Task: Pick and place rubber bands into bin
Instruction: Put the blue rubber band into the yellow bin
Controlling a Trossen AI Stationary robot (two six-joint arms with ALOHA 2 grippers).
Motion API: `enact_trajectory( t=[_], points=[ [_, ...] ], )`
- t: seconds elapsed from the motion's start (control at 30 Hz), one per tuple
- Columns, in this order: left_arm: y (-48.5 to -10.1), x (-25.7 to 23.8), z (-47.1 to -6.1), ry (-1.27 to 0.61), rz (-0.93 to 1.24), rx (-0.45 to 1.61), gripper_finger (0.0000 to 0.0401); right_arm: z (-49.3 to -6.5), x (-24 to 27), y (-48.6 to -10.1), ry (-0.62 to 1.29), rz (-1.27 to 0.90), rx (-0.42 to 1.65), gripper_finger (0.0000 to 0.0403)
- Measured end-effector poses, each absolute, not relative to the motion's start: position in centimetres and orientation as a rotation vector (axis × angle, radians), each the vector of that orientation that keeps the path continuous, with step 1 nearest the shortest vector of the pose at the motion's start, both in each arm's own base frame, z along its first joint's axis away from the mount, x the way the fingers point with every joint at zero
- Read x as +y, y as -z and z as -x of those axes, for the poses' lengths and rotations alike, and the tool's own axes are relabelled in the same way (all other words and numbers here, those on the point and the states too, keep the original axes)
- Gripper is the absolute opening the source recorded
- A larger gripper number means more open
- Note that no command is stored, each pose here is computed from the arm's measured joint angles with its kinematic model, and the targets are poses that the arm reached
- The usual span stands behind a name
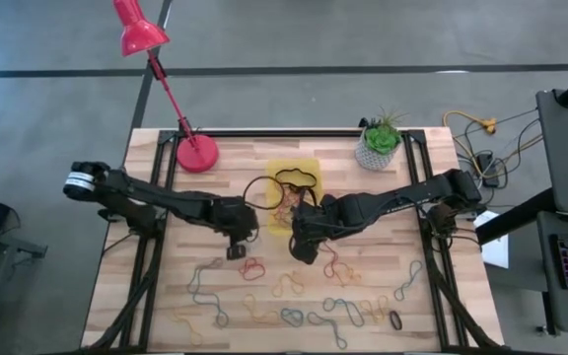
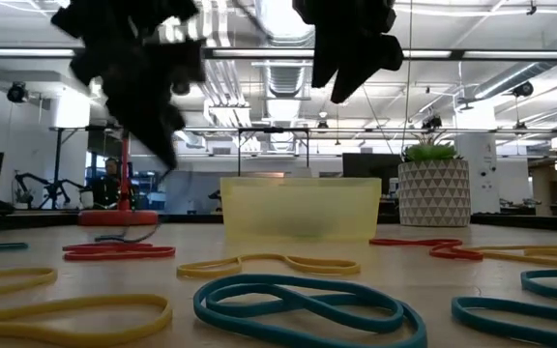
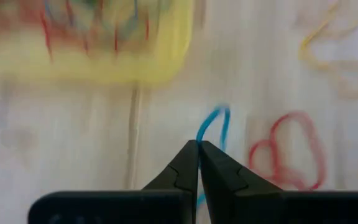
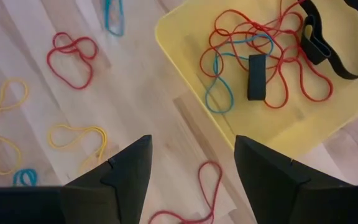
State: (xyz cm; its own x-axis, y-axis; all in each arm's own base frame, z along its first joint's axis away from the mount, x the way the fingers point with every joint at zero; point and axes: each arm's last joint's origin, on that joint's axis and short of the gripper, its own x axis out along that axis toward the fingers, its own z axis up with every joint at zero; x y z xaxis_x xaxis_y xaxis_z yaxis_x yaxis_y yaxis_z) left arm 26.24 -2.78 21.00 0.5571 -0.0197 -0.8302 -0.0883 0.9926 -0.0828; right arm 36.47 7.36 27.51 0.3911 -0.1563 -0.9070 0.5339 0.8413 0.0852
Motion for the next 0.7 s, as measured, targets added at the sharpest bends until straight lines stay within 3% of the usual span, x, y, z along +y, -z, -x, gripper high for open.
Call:
enact_trajectory(
  t=[0.33, 0.57, 0.7],
  points=[
    [-30.8, -0.8, -29.2, -0.035, -0.017, 0.656, 0.0000, -35.2, 7.7, -27.3, 0.517, -0.391, 1.184, 0.0215],
    [-31.4, 2.5, -32.7, -0.091, -0.098, 0.665, 0.0000, -30.4, 11.3, -29.2, 0.533, -0.305, 1.315, 0.0215],
    [-28.7, 4.7, -35.5, -0.117, -0.113, 0.761, 0.0000, -27.7, 13.6, -29.4, 0.575, -0.207, 1.390, 0.0215]
  ],
)
